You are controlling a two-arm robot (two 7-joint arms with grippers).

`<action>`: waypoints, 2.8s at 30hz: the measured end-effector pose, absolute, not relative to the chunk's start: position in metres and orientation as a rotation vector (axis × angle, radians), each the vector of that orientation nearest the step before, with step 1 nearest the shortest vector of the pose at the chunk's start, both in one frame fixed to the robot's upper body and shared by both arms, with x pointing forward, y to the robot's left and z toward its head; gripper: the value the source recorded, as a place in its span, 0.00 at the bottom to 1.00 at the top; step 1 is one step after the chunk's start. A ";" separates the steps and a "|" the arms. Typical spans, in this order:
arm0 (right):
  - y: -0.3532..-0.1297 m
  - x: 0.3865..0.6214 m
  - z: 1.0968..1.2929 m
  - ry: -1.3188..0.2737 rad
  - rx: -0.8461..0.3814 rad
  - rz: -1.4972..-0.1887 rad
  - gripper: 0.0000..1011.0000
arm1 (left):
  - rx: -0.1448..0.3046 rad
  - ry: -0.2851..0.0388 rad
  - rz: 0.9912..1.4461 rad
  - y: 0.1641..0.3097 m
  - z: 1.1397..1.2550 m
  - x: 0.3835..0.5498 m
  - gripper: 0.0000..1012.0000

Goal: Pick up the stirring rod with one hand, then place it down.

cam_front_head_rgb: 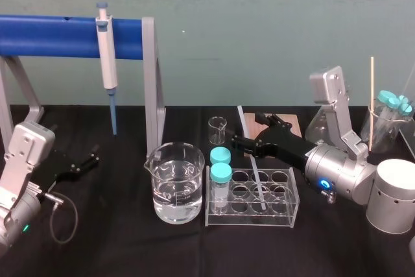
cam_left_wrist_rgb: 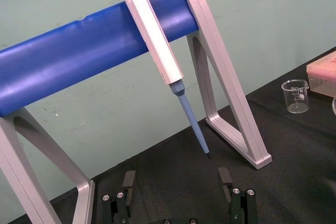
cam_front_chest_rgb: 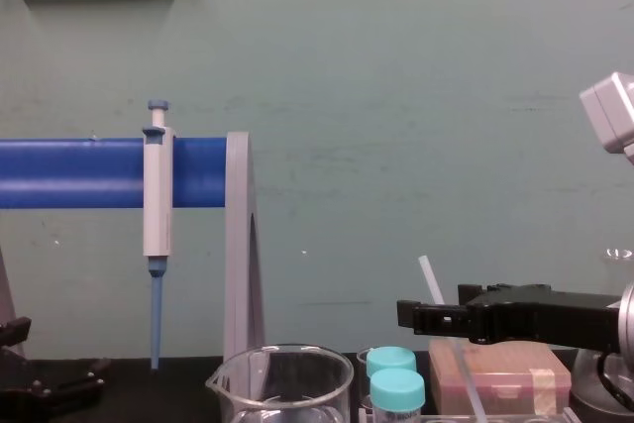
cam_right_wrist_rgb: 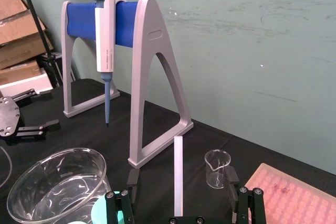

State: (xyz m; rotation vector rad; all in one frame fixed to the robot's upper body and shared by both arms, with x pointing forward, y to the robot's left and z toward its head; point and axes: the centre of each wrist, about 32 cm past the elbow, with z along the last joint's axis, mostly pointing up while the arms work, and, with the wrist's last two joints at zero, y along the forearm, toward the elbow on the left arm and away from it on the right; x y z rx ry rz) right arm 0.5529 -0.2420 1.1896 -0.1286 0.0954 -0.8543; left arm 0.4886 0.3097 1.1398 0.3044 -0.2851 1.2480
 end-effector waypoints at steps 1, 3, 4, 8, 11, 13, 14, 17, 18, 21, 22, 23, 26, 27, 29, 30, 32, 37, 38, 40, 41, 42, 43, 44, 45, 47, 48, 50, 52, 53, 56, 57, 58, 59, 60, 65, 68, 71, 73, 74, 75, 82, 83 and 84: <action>-0.242 0.553 1.190 0.095 -0.128 -0.854 0.99 | 0.304 -0.285 1.248 0.310 1.140 0.489 0.99; -0.242 0.553 1.190 0.095 -0.128 -0.855 0.99 | 0.305 -0.285 1.248 0.310 1.140 0.489 0.99; -0.242 0.553 1.190 0.095 -0.128 -0.855 0.97 | 0.304 -0.285 1.248 0.310 1.140 0.489 0.99; -0.242 0.553 1.190 0.096 -0.128 -0.855 0.88 | 0.305 -0.285 1.248 0.310 1.140 0.489 0.99; -0.242 0.553 1.190 0.096 -0.127 -0.855 0.80 | 0.304 -0.285 1.248 0.310 1.140 0.489 0.99; -0.242 0.553 1.190 0.096 -0.127 -0.855 0.76 | 0.304 -0.285 1.248 0.310 1.140 0.489 0.99; -0.242 0.553 1.190 0.096 -0.127 -0.855 0.75 | 0.304 -0.285 1.248 0.310 1.140 0.489 0.99; -0.242 0.553 1.190 0.097 -0.126 -0.854 0.65 | 0.304 -0.285 1.248 0.310 1.140 0.489 0.99; -0.242 0.553 1.190 0.097 -0.126 -0.854 0.59 | 0.305 -0.285 1.248 0.310 1.140 0.489 0.99; -0.242 0.553 1.190 0.097 -0.126 -0.854 0.51 | 0.304 -0.285 1.248 0.310 1.140 0.489 0.99; -0.242 0.553 1.190 0.097 -0.126 -0.854 0.47 | 0.304 -0.285 1.248 0.310 1.140 0.489 0.99; -0.242 0.553 1.190 0.097 -0.126 -0.854 0.45 | 0.304 -0.285 1.248 0.310 1.140 0.489 0.99; -0.242 0.553 1.190 0.097 -0.125 -0.854 0.36 | 0.304 -0.285 1.248 0.310 1.140 0.489 0.99; -0.242 0.553 1.190 0.097 -0.125 -0.854 0.31 | 0.304 -0.285 1.248 0.310 1.140 0.489 0.99; -0.242 0.553 1.190 0.097 -0.125 -0.854 0.25 | 0.305 -0.285 1.248 0.310 1.140 0.489 0.99; -0.242 0.553 1.190 0.097 -0.125 -0.854 0.23 | 0.305 -0.285 1.248 0.310 1.140 0.489 0.99; -0.242 0.553 1.190 0.097 -0.125 -0.854 0.17 | 0.304 -0.285 1.248 0.310 1.140 0.489 0.99; -0.242 0.553 1.190 0.097 -0.125 -0.854 0.07 | 0.304 -0.285 1.248 0.310 1.140 0.489 0.99; -0.242 0.553 1.190 0.097 -0.125 -0.854 0.07 | 0.305 -0.285 1.248 0.310 1.140 0.489 0.99; -0.242 0.553 1.190 0.097 -0.125 -0.854 0.07 | 0.304 -0.285 1.248 0.310 1.140 0.489 0.99; -0.242 0.553 1.190 0.097 -0.125 -0.854 0.07 | 0.305 -0.285 1.248 0.310 1.140 0.489 0.99; -0.242 0.553 1.190 0.097 -0.125 -0.854 0.07 | 0.305 -0.285 1.248 0.310 1.140 0.489 0.99; -0.242 0.553 1.190 0.097 -0.125 -0.854 0.07 | 0.304 -0.285 1.248 0.310 1.140 0.489 0.99; -0.242 0.553 1.190 0.097 -0.125 -0.854 0.07 | 0.304 -0.285 1.248 0.310 1.140 0.489 0.99; -0.242 0.553 1.190 0.097 -0.125 -0.854 0.07 | 0.304 -0.285 1.248 0.310 1.140 0.489 0.99; -0.242 0.551 1.189 0.083 -0.100 -0.858 0.07 | 0.304 -0.285 1.248 0.310 1.140 0.489 0.99; -0.242 0.551 1.189 0.077 -0.087 -0.861 0.07 | 0.304 -0.285 1.248 0.310 1.140 0.489 0.99; -0.242 0.549 1.187 0.063 -0.059 -0.865 0.07 | 0.304 -0.285 1.248 0.310 1.140 0.489 0.99; -0.242 0.546 1.185 0.033 -0.014 -0.871 0.07 | 0.304 -0.285 1.248 0.310 1.140 0.489 0.99; -0.242 0.545 1.184 0.023 -0.001 -0.872 0.07 | 0.304 -0.285 1.248 0.310 1.140 0.489 0.99; -0.242 0.539 1.180 -0.035 0.045 -0.866 0.07 | 0.304 -0.285 1.248 0.310 1.140 0.489 0.99; -0.242 0.537 1.179 -0.051 0.055 -0.865 0.07 | 0.305 -0.285 1.248 0.310 1.140 0.489 0.99; -0.243 0.536 1.178 -0.066 0.065 -0.862 0.07 | 0.305 -0.285 1.248 0.310 1.140 0.489 0.99; -0.243 0.533 1.176 -0.094 0.085 -0.859 0.07 | 0.305 -0.285 1.248 0.310 1.140 0.489 0.99; -0.244 0.530 1.175 -0.123 0.107 -0.856 0.07 | 0.305 -0.285 1.248 0.310 1.140 0.489 0.99; -0.248 0.523 1.172 -0.188 0.155 -0.846 0.07 | 0.304 -0.285 1.248 0.310 1.140 0.489 0.99; -0.251 0.520 1.174 -0.214 0.177 -0.844 0.07 | 0.305 -0.285 1.248 0.310 1.140 0.489 0.99; -0.253 0.519 1.178 -0.231 0.196 -0.849 0.07 | 0.305 -0.285 1.248 0.310 1.140 0.489 0.99; -0.255 0.519 1.183 -0.247 0.219 -0.858 0.07 | 0.304 -0.285 1.248 0.310 1.140 0.489 0.99; -0.258 0.520 1.189 -0.260 0.238 -0.868 0.07 | 0.304 -0.285 1.248 0.310 1.140 0.489 0.99; -0.260 0.520 1.191 -0.267 0.246 -0.873 0.07 | 0.305 -0.285 1.248 0.310 1.140 0.489 0.99; -0.277 0.526 1.215 -0.324 0.274 -0.974 0.07 | 0.304 -0.285 1.248 0.310 1.140 0.489 0.99; -0.278 0.527 1.216 -0.327 0.272 -0.983 0.07 | 0.305 -0.285 1.248 0.310 1.140 0.489 0.99; -0.280 0.528 1.218 -0.333 0.268 -1.000 0.07 | 0.304 -0.285 1.248 0.310 1.140 0.489 0.99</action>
